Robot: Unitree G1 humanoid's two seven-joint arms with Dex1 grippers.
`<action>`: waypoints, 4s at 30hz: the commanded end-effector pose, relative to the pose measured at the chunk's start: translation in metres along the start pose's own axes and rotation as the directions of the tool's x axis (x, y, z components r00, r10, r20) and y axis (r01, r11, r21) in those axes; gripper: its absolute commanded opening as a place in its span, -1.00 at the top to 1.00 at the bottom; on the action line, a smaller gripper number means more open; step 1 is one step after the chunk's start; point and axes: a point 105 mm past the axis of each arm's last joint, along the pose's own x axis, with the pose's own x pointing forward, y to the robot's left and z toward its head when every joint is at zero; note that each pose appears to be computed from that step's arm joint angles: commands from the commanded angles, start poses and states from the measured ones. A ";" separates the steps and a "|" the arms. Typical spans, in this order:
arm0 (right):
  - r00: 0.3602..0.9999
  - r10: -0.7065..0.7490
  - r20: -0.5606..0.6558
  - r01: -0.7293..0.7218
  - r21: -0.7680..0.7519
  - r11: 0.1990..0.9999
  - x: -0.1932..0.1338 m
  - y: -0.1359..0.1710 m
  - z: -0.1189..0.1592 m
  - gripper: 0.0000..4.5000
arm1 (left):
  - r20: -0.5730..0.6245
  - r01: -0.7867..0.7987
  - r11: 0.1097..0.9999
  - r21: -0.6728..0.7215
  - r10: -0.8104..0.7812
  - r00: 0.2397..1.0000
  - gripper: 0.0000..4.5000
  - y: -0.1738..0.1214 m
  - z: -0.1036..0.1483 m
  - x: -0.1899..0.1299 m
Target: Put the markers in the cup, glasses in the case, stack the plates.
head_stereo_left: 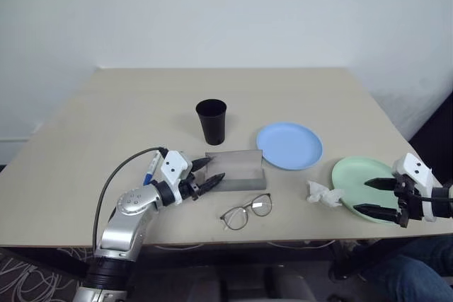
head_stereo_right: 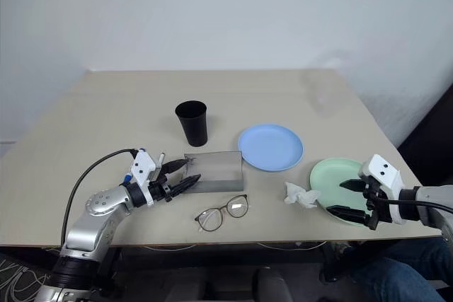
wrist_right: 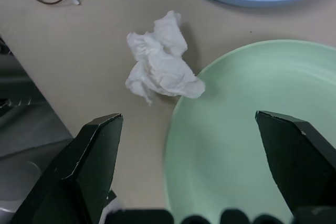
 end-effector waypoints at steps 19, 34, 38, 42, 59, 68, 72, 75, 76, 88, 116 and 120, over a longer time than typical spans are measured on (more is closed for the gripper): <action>0.990 -0.024 -0.138 0.011 -0.095 0.995 0.010 -0.004 -0.016 -0.95 | -0.017 0.317 0.947 -0.045 -0.318 0.948 -0.38 -0.041 0.013 -0.003; 0.988 -0.043 -0.147 0.024 -0.124 0.992 0.012 -0.007 -0.013 0.36 | -0.001 0.335 0.942 -0.026 -0.335 0.942 -0.40 -0.048 0.017 0.003; 0.989 -0.053 -0.141 0.034 -0.134 0.990 0.013 -0.010 -0.010 0.98 | -0.003 0.330 0.944 -0.022 -0.330 0.944 -0.40 -0.048 0.016 0.003; 0.987 -0.081 -0.137 0.060 -0.152 0.987 0.014 -0.016 -0.008 0.99 | -0.004 0.322 0.947 -0.016 -0.322 0.947 -0.40 -0.047 0.016 0.005; 0.967 -0.254 0.027 0.251 -0.281 0.926 0.010 -0.060 0.035 0.99 | -0.008 0.304 0.953 0.012 -0.304 0.953 -0.40 -0.041 0.017 0.011; 0.950 -0.245 0.193 0.305 -0.418 0.856 0.022 -0.075 0.093 0.99 | -0.009 0.305 0.952 0.013 -0.305 0.952 -0.40 -0.039 0.016 0.013; 0.966 -0.141 0.219 0.239 -0.535 0.810 0.053 -0.067 0.126 0.99 | -0.008 0.294 0.956 0.024 -0.294 0.956 -0.40 -0.034 0.017 0.017; 0.972 -0.085 0.218 0.198 -0.576 0.793 0.072 -0.064 0.139 0.99 | -0.006 0.273 0.961 0.034 -0.273 0.962 -0.40 -0.028 0.018 0.018; 0.973 -0.069 0.220 0.188 -0.584 0.790 0.079 -0.063 0.144 0.99 | -0.006 0.265 0.964 0.037 -0.265 0.964 -0.40 -0.026 0.018 0.018; 0.980 0.138 0.143 -0.016 -0.634 0.773 0.137 -0.037 0.172 0.99 | -0.009 0.210 0.977 0.044 -0.210 0.978 -0.40 -0.015 0.017 0.011; 0.950 0.290 0.117 -0.153 -0.635 0.757 0.121 -0.017 0.163 -0.98 | -0.010 0.204 0.978 0.050 -0.204 0.979 -0.40 -0.016 0.017 0.013; 0.947 0.314 0.072 -0.216 -0.582 0.784 0.107 -0.017 0.143 -0.98 | -0.019 0.217 0.975 0.051 -0.216 0.976 -0.40 -0.018 0.015 0.013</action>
